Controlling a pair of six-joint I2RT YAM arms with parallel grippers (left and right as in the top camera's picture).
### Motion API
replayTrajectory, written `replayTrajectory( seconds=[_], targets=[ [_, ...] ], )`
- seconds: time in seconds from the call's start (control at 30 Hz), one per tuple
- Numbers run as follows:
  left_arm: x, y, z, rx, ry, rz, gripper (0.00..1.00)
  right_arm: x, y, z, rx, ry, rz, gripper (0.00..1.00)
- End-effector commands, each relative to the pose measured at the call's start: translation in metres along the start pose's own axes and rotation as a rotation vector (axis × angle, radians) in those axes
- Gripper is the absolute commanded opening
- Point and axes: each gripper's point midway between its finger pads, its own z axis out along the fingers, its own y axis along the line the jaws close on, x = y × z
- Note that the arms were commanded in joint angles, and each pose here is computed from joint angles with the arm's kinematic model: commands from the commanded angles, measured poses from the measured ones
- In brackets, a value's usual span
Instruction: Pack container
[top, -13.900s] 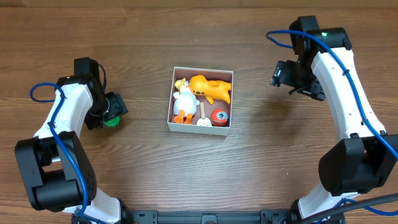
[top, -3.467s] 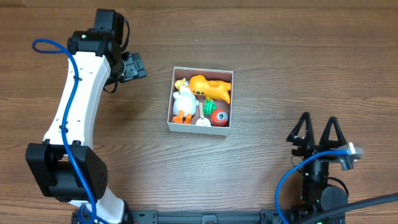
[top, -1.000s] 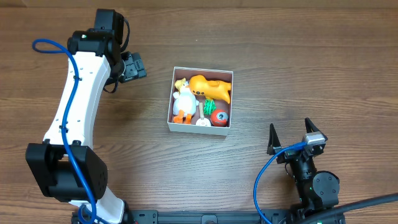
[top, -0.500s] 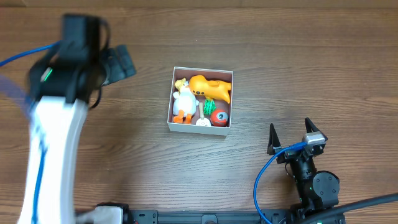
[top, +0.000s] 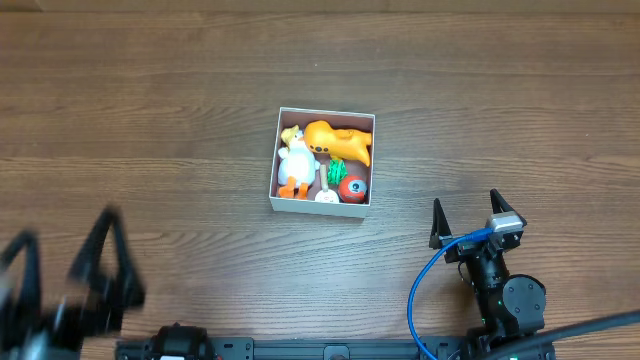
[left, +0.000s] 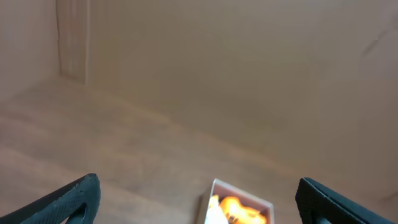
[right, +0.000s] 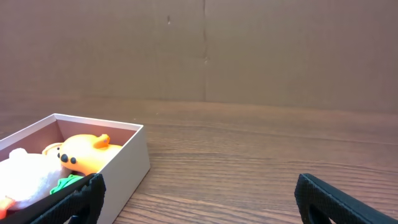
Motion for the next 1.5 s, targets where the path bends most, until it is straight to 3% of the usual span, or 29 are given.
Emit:
replayTrajectory(
  seconds=[0.0,0.3,0.53,0.93,1.2,1.47],
  targets=[
    [-0.006,0.005,-0.053,0.059,-0.127,-0.020,1.00,0.001,-0.001,0.000,0.003,-0.008,-0.004,1.00],
    [0.013,0.037,-0.153,0.118,-0.357,-0.059,1.00,0.001,-0.001,0.000,0.003,-0.008,-0.004,1.00],
    [0.047,0.058,-0.164,0.091,-0.347,-0.060,1.00,0.001,-0.001,0.000,0.003,-0.008,-0.004,1.00],
    [0.102,0.079,-0.099,-0.015,-0.169,-0.028,1.00,0.001,-0.001,0.000,0.003,-0.008,-0.004,1.00],
    [0.128,0.084,-0.008,-0.085,-0.100,-0.012,1.00,0.001,-0.001,0.000,0.003,-0.008,-0.004,1.00],
    [0.184,0.103,0.074,-0.152,-0.017,0.000,1.00,0.001,-0.001,0.000,0.003,-0.008,-0.004,1.00]
  ],
)
